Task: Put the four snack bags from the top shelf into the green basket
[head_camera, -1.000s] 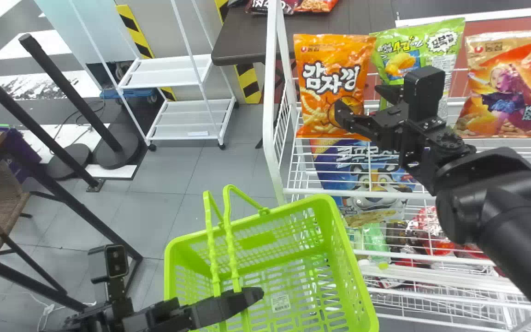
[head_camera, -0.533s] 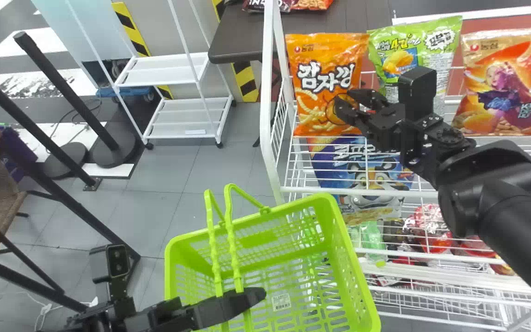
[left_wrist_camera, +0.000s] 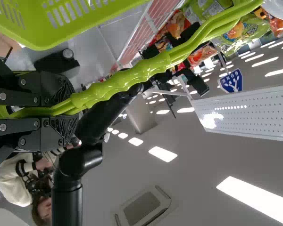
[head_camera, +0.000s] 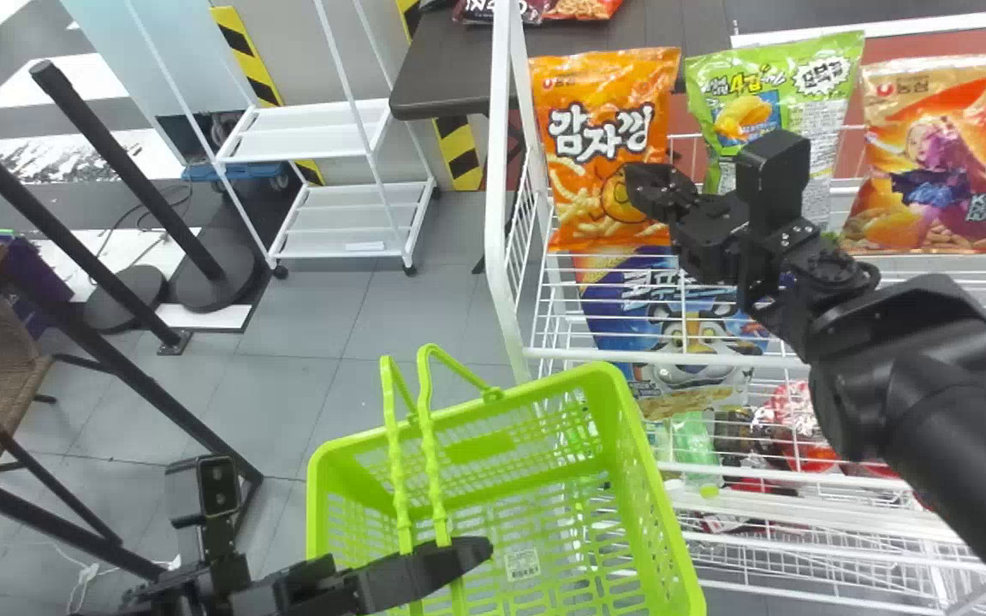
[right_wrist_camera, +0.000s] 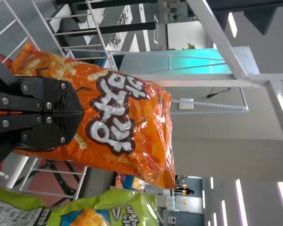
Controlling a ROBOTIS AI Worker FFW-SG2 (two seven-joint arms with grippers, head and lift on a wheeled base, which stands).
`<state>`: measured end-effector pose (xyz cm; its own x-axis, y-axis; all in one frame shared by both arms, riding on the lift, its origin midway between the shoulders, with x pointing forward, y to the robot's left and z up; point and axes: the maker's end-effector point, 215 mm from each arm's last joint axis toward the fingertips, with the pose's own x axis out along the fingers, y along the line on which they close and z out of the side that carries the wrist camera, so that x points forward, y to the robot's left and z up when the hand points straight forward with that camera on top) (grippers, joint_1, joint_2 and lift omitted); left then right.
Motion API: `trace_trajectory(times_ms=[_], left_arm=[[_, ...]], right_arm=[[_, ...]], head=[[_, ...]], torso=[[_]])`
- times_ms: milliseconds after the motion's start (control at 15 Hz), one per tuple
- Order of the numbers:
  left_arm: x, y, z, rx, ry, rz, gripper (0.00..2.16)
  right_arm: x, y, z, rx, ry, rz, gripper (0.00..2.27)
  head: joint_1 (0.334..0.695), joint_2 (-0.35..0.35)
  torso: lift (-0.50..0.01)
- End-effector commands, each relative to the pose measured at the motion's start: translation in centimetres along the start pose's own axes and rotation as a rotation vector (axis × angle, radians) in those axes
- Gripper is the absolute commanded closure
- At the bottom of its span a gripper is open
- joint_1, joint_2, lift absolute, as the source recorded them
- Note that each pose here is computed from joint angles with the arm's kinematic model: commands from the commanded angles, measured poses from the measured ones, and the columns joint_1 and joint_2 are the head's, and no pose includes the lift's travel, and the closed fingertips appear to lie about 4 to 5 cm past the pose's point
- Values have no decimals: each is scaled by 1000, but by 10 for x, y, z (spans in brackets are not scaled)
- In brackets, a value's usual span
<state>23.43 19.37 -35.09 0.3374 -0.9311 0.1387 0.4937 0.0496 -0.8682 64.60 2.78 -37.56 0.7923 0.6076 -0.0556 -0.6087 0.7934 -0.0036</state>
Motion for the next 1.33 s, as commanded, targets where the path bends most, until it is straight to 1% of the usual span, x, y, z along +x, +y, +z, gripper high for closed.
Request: trace_trajectory(times_ms=[0, 133, 267, 400, 600, 733, 867, 933, 1267], left_arm=[[-2, -1, 0, 6, 3, -7, 2148], [-2, -2, 1, 7, 2, -8, 2148], [-4, -2, 2, 8, 1, -8, 2148], [-4, -2, 3, 11, 3, -8, 2148], [-3, -2, 5, 16, 3, -10, 2148], [-3, -1, 6, 15, 3, -11, 2148], [-4, 0, 8, 17, 5, -9, 2148], [-4, 1, 9, 17, 3, -10, 2148], [-5, 2, 9, 13, 1, -9, 2148]], right_arm=[[-4, 12, 1, 14, -14, 8, 2250], [-15, 32, 3, 13, -14, 15, 2250], [-32, 37, 6, 5, -6, -3, 2250], [-48, 36, 23, 17, -28, -36, 2250], [-81, 22, 50, 51, -81, -105, 2250], [-110, 21, 66, 89, -116, -136, 2250], [-139, 31, 76, 131, -116, -146, 2250], [-156, 39, 79, 148, -108, -144, 2250], [-233, 81, 67, 158, 11, -94, 2250]], head=[[695, 274], [695, 286], [695, 302], [695, 309], [695, 299], [695, 279], [695, 265], [695, 258], [695, 256]], torso=[[0], [0], [0], [0], [0], [0], [0], [0], [0]])
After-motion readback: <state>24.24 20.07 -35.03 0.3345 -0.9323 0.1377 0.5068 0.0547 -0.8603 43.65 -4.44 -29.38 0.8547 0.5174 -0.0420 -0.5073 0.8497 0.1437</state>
